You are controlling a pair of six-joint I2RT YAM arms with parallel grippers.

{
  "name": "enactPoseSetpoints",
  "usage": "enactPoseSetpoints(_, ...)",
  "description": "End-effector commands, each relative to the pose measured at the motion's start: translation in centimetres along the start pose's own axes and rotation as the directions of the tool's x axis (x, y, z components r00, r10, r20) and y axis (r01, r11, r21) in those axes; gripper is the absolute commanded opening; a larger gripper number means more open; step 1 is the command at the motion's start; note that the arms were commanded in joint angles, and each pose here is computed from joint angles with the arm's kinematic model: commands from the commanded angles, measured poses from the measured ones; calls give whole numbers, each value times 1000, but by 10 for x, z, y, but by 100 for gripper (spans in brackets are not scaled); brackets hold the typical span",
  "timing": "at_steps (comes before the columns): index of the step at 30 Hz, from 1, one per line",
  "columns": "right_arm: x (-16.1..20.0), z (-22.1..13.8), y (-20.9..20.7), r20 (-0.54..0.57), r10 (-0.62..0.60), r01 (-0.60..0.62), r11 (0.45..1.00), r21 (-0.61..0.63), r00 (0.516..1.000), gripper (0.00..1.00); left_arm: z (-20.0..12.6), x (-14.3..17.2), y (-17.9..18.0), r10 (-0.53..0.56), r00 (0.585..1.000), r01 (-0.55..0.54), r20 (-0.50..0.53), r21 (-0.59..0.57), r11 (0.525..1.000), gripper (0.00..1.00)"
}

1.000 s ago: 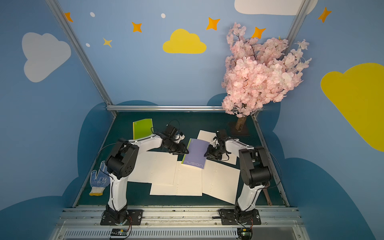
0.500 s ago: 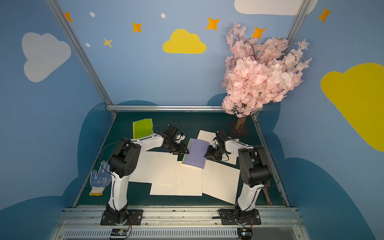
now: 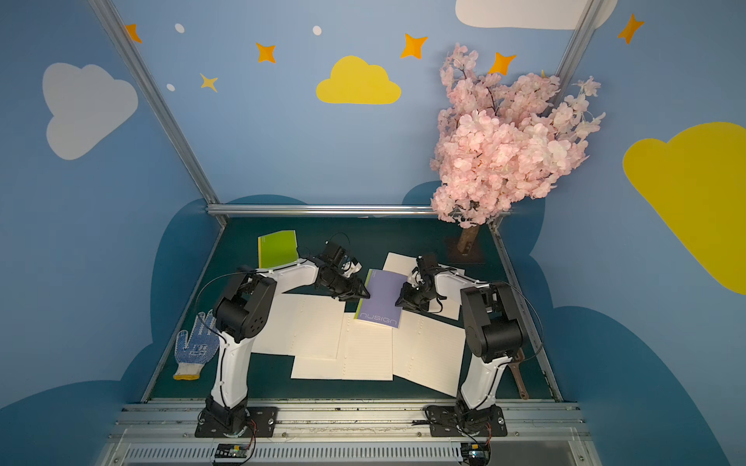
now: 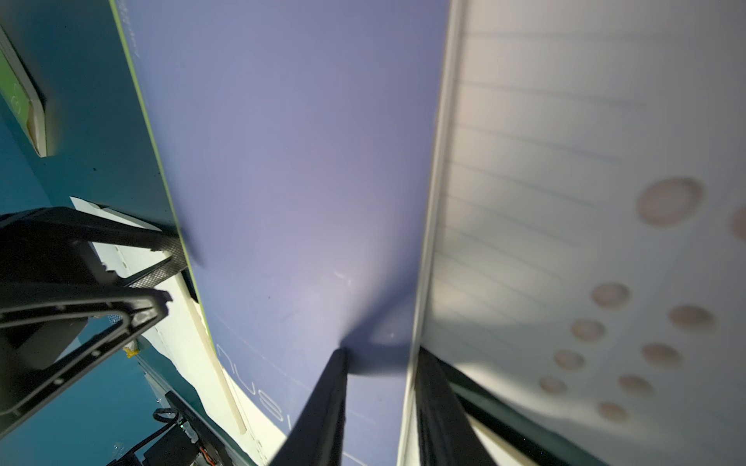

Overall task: Close the notebook
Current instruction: Pick up the notebook from the center of the board.

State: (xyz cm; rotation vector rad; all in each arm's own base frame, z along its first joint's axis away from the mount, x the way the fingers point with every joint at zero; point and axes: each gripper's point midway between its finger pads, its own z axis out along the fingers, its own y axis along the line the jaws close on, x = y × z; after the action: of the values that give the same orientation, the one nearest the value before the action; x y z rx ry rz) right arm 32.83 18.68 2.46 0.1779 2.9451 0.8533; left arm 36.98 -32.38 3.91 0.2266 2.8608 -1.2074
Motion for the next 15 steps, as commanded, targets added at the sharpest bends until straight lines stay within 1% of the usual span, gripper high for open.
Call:
enactPoseSetpoints(1,5,8,-1,-23,-2,3,1000,2,1000,29,-6,-2,-30,37,999,-36,-5,120,992,48)
enactPoseSetpoints(6,6,10,3,-26,-8,8,1000,-11,1000,29,-15,-3,-40,43,999,-46,17,170,984,48)
enactPoseSetpoints(9,6,10,5,-26,-14,14,1000,-14,1000,29,-16,-2,-38,41,999,-43,17,156,987,47)
enactPoseSetpoints(13,6,9,6,-25,-18,18,1000,-15,1000,29,-17,-3,-34,40,999,-43,25,127,991,43)
enactPoseSetpoints(15,5,8,8,-21,-25,25,1000,-19,999,29,-18,-3,-32,44,999,-46,29,107,993,38)
